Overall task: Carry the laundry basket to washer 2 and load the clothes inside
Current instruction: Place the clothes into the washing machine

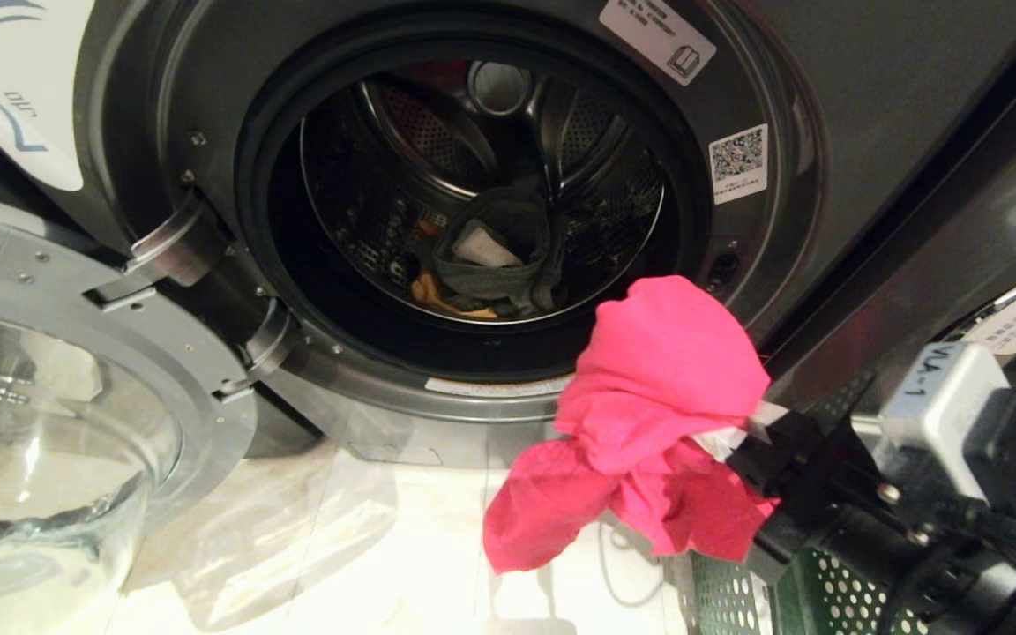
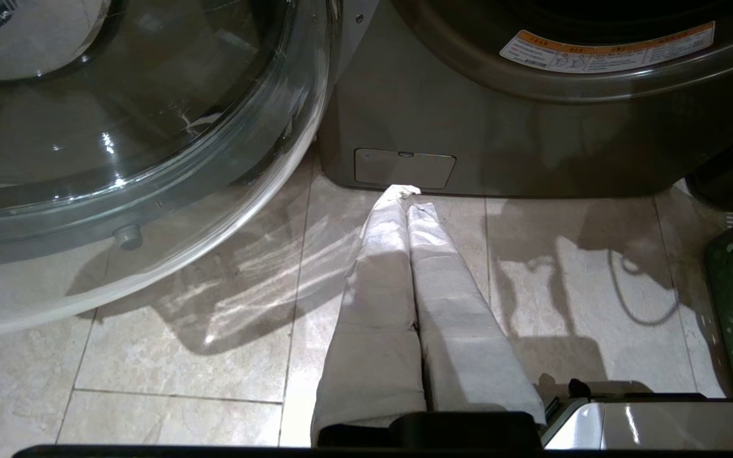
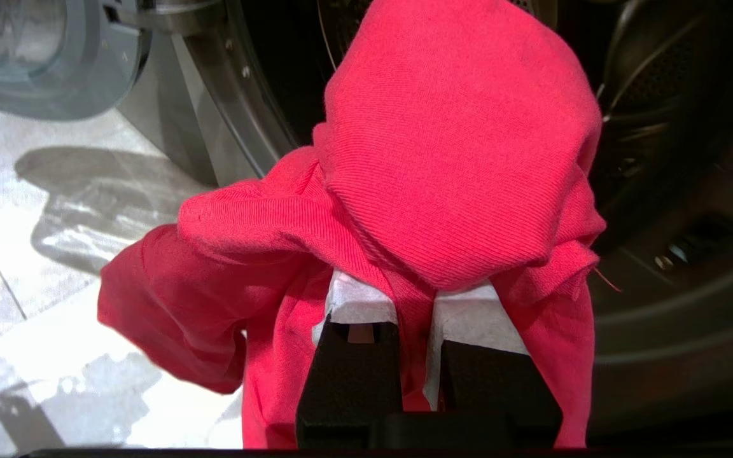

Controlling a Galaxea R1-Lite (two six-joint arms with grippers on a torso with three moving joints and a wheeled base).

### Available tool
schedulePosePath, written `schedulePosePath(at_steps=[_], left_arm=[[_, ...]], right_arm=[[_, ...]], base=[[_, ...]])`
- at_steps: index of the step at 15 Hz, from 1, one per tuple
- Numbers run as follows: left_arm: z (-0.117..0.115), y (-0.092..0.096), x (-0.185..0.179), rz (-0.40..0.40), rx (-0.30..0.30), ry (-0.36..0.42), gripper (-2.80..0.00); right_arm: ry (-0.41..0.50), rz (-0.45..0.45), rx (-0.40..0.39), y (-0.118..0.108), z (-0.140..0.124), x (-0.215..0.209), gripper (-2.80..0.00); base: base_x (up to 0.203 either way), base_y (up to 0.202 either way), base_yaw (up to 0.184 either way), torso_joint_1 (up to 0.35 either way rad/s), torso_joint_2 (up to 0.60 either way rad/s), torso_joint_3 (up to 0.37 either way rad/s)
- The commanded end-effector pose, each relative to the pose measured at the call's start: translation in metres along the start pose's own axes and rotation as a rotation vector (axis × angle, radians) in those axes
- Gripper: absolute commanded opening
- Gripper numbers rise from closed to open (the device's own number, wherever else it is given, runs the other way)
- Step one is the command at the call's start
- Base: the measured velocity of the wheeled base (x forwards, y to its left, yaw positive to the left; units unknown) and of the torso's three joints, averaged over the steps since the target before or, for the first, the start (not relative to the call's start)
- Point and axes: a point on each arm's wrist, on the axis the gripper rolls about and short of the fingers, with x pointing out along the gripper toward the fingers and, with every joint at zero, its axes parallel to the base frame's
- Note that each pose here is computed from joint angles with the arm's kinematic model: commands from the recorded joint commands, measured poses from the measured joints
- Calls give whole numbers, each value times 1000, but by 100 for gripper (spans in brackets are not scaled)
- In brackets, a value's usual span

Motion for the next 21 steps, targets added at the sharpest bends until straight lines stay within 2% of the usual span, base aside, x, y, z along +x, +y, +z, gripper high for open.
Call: schedulePosePath(at_steps=[1,6,11,15,17,21], left_arm=[[0,0,0,0,0,0,-280],[0,0,0,0,0,0,-280],[0,0,0,0,0,0,-280],[0,0,0,0,0,1,-280],[0,0,0,0,0,0,-280],[0,0,0,-1,0,1,-280]], right_arm=[[26,17,-4,12,-7,26,-280],[-30,-32,25,23,1,82,-280],[-80,-142,83,34,6,145,-280],[-177,-259,115,45,-15,210,-280],[-229,-360,136,36,-23,239,-280],[-281,-568,161,-7,-28,275,-280]], base=[[0,0,0,0,0,0],[0,0,0,0,0,0],[0,0,0,0,0,0],[0,0,0,0,0,0],[0,0,0,0,0,0],[0,0,0,0,0,0]])
